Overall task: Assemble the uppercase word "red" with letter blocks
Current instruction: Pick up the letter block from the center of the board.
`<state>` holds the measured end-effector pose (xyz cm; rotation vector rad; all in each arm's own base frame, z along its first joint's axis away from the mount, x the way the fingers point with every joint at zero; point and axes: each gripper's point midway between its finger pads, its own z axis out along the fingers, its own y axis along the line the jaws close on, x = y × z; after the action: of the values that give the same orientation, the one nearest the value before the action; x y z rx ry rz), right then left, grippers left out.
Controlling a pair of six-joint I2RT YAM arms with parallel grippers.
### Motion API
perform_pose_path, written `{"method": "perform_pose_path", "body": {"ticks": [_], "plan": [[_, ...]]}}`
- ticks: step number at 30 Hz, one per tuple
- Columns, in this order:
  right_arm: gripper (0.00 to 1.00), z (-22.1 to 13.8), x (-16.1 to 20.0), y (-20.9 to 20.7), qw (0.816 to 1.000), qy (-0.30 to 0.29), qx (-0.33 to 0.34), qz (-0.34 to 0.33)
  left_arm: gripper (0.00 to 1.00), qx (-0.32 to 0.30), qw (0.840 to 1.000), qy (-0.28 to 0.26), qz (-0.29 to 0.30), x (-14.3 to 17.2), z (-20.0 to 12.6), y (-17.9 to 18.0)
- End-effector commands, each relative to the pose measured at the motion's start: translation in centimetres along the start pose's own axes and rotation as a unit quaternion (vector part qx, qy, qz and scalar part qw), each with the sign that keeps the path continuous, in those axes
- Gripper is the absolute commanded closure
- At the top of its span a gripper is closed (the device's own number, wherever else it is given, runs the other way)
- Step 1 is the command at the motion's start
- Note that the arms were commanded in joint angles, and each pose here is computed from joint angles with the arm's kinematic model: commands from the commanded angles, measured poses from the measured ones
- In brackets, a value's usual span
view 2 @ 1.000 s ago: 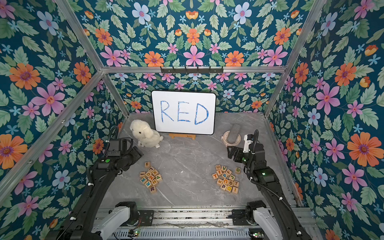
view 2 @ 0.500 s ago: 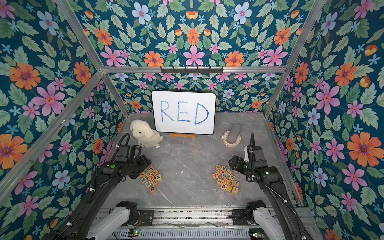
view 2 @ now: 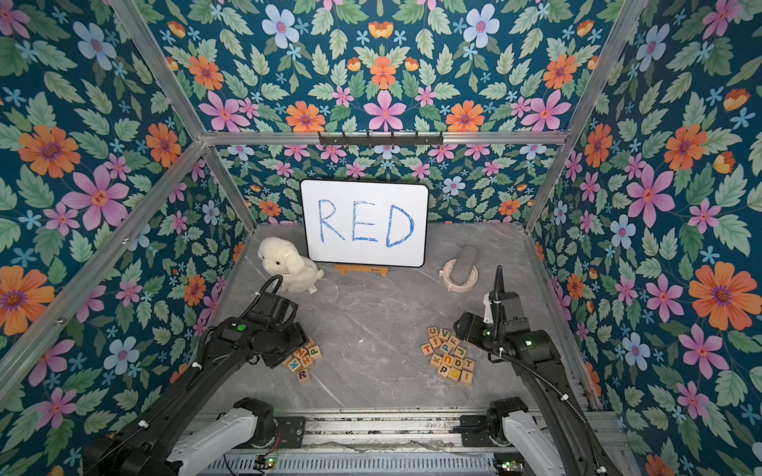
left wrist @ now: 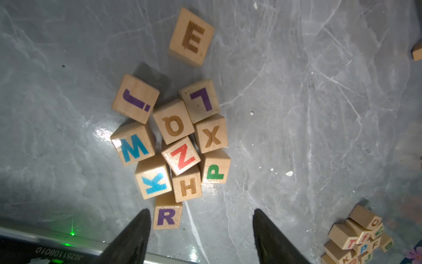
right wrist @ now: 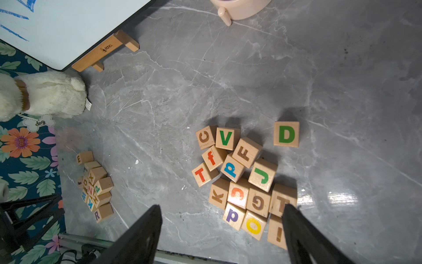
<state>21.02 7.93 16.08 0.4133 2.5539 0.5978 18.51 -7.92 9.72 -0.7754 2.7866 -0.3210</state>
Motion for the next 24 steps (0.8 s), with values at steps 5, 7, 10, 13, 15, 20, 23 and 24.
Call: {"method": "perform_pose_path", "body": {"ticks": [5, 7, 10, 13, 15, 20, 23, 24], "plan": [[0.16, 0.2, 0.3, 0.2, 1.000, 0.014, 0.001, -0.006, 0.31, -0.030, 0.999, 0.032, 0.005, 2.7, 1.1, 1.5], [0.16, 0.3, 0.4, 0.2, 1.000, 0.019, 0.003, -0.008, 0.32, -0.033, 0.999, 0.034, 0.006, 3.2, 1.5, 1.8], [0.16, 0.6, 0.5, 0.2, 1.000, 0.025, 0.004, -0.009, 0.33, -0.033, 0.998, 0.045, 0.010, 3.9, 2.1, 1.9], [0.16, 0.6, 0.6, 0.1, 1.000, 0.029, 0.007, -0.008, 0.38, -0.038, 0.998, 0.048, 0.024, 4.1, 2.3, 1.9], [0.16, 0.6, 0.5, 0.2, 1.000, 0.028, 0.006, -0.008, 0.39, -0.044, 0.997, 0.047, 0.030, 4.1, 2.4, 1.9], [0.16, 0.6, 0.6, 0.1, 1.000, 0.028, 0.008, -0.008, 0.42, -0.056, 0.996, 0.052, 0.036, 4.5, 3.0, 2.5], [0.16, 0.8, 0.6, 0.2, 1.000, 0.029, 0.003, -0.009, 0.42, -0.057, 0.995, 0.060, 0.052, 4.9, 3.0, 2.6], [0.16, 0.8, 0.6, 0.3, 1.000, 0.029, 0.003, -0.010, 0.42, -0.063, 0.995, 0.058, 0.054, 4.8, 2.9, 2.8]]}}
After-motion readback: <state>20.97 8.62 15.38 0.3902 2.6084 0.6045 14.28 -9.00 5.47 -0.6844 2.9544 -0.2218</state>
